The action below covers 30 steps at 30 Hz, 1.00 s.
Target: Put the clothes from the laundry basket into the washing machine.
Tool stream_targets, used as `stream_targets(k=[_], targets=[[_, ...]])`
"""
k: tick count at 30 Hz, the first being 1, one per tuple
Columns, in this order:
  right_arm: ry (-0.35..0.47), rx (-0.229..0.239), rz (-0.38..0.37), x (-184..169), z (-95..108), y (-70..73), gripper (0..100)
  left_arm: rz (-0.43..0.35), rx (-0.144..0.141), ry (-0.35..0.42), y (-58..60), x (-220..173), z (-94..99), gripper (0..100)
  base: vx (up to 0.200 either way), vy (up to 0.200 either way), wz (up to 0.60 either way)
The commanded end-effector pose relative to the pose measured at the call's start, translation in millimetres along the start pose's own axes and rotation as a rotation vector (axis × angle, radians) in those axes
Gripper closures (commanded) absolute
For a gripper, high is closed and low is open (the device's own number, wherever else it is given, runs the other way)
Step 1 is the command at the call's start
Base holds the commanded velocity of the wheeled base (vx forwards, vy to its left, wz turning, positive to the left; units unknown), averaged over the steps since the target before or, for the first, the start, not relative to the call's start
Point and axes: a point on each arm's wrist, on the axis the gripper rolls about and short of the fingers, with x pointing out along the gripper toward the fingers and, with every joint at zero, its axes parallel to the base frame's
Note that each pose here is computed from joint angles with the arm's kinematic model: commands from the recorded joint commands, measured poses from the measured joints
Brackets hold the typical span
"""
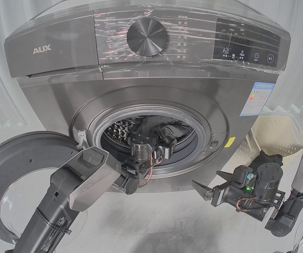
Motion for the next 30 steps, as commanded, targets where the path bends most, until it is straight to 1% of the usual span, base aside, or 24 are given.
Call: stream_targets(k=[1,2,4,6,7,8,10,11,12,13,14,15,17,21,24,26,27,30], targets=[[0.006,0.0,-0.001,1,-2,-0.2,0,0.005,0.004,0.009,2.7,4,-14.3,100,0.0,0.0,0.0],[0.006,0.0,-0.001,1,-2,-0.2,0,0.006,0.003,0.001,2.6,5,-12.3,100,0.0,0.0,0.0],[0.006,0.0,-0.001,1,-2,-0.2,0,0.03,0.0,-0.047,5.4,10,0.5,100,0.0,0.0,0.0],[0.008,-0.001,-0.001,1,-2,-0.3,0,0.073,-0.005,-0.106,14.4,17,12.3,100,0.0,0.0,0.0],[0.008,-0.001,-0.001,1,-2,-0.3,0,0.076,-0.005,-0.111,15.1,18,13.8,100,0.0,0.0,0.0],[0.01,-0.001,0.0,0,-2,0.0,0,0.105,-0.01,-0.169,21.6,24,26.1,100,0.0,0.0,0.0],[0.01,-0.001,0.0,0,-2,0.0,0,0.142,-0.015,-0.218,31.8,29,36.3,100,0.0,0.0,0.0],[0.01,-0.001,0.0,0,-2,0.0,0,0.163,-0.014,-0.204,38.2,30,31.6,100,0.0,0.0,0.0],[0.01,-0.001,0.0,0,-2,0.0,0,0.172,-0.014,-0.203,41.7,30,33.0,100,0.0,0.0,0.0],[0.01,-0.001,0.0,0,-2,0.0,0,0.173,-0.014,-0.206,42.5,30,34.1,100,0.0,0.0,0.0],[0.01,-0.001,0.0,0,-2,0.0,0,0.188,-0.014,-0.212,50.1,29,36.3,100,0.0,0.0,0.0],[0.01,-0.001,0.0,0,-2,0.0,0,0.188,-0.014,-0.212,50.1,29,36.3,100,0.0,0.0,0.0],[0.009,-0.001,-0.002,0,-2,-0.4,0,0.199,-0.014,-0.217,56.1,29,36.4,100,0.0,0.0,0.0],[0.013,-0.001,-0.001,0,-3,-0.1,0,0.203,-0.017,-0.222,57.8,29,38.3,100,0.0,0.0,0.0],[0.018,-0.002,-0.004,2,-4,-0.8,0,0.2,-0.017,-0.222,56.1,29,37.5,100,0.0,0.0,0.0],[0.021,-0.002,-0.005,1,-5,-1.0,0,0.194,-0.017,-0.22,52.7,29,36.5,100,0.0,0.0,0.0],[0.021,-0.002,-0.005,1,-5,-1.0,0,0.192,-0.018,-0.221,51.8,29,37.3,0,0.0,0.0,0.0],[0.02,-0.002,-0.004,1,-5,-0.9,0,0.185,-0.02,-0.226,48.4,29,37.6,0,0.0,0.0,0.0]])
